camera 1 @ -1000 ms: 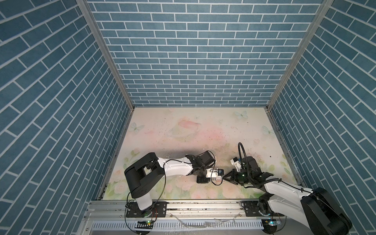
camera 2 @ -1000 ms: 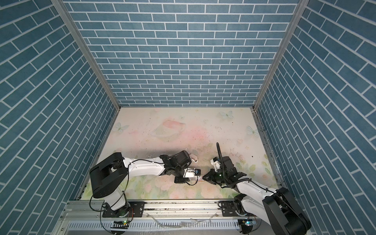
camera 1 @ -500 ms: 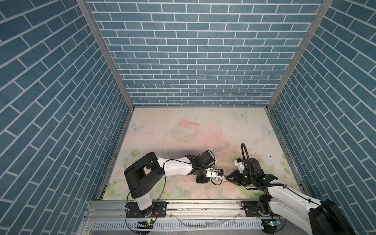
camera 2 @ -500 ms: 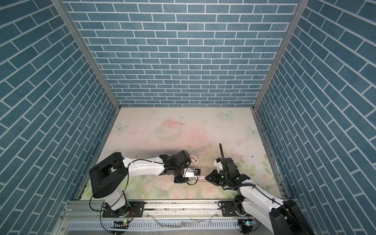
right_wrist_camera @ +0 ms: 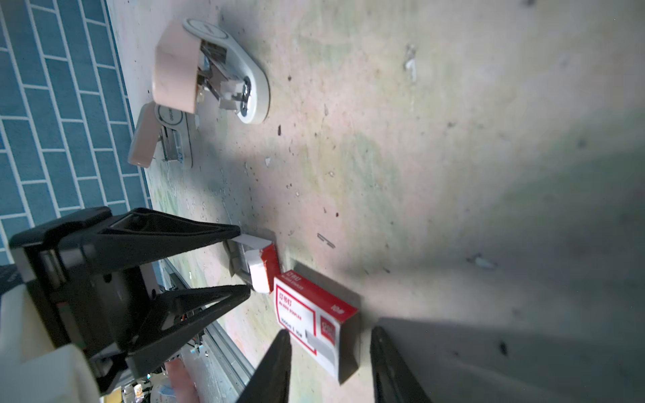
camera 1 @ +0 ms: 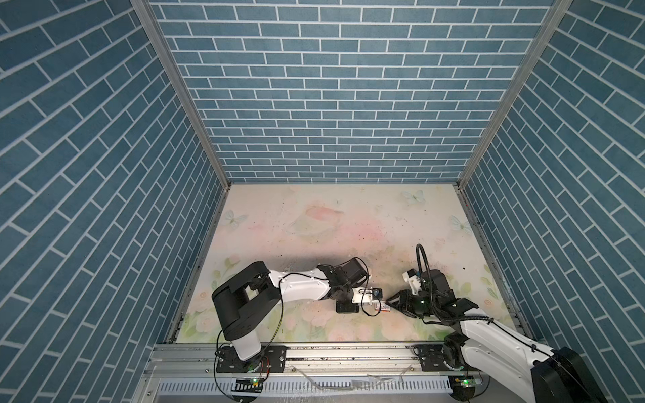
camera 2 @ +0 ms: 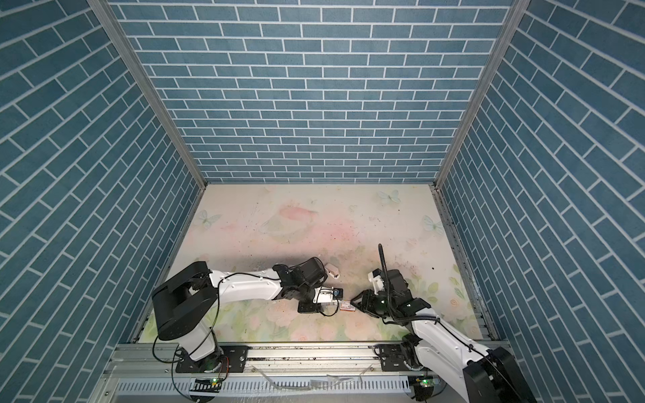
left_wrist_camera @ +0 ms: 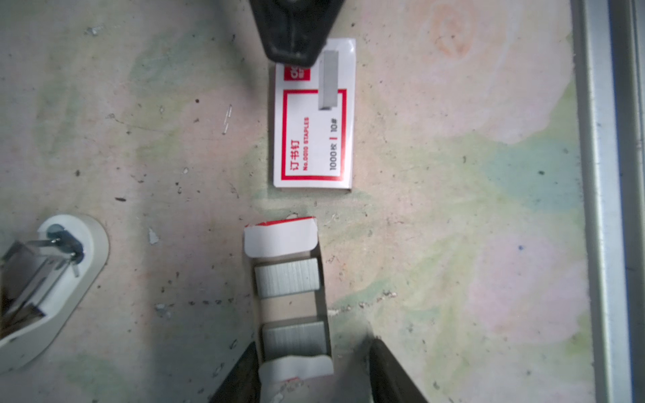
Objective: Load the staples into the stapler
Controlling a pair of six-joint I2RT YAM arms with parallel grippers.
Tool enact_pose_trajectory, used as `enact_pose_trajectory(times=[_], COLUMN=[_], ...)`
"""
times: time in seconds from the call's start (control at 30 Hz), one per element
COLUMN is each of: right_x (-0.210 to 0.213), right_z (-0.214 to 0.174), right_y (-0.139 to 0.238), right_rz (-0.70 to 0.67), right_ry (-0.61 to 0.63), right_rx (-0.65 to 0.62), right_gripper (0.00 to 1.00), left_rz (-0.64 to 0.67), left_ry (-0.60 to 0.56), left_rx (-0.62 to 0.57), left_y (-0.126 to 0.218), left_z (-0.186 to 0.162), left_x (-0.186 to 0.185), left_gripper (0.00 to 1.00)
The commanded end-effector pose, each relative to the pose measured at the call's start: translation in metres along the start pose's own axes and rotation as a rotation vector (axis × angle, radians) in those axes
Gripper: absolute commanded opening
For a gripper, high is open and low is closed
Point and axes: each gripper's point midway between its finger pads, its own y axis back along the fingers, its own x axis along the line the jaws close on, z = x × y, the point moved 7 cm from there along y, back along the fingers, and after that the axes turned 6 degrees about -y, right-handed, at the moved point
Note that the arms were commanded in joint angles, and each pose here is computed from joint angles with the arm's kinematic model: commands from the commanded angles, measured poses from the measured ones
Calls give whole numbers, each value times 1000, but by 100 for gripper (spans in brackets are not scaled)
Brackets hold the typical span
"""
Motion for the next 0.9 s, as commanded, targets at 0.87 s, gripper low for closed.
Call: enact_pose_trajectory(times=[0.87], right_x=[38], right_z=[47], right_y=[-8], right_rz=[124], right_ry=[69], right_rx=[-27], right_gripper=[24], left_rz=[-100], left_ry=[32], left_rx=[58], left_y=[-12], left_z=[-10], left_x=[-8], left_gripper=[78])
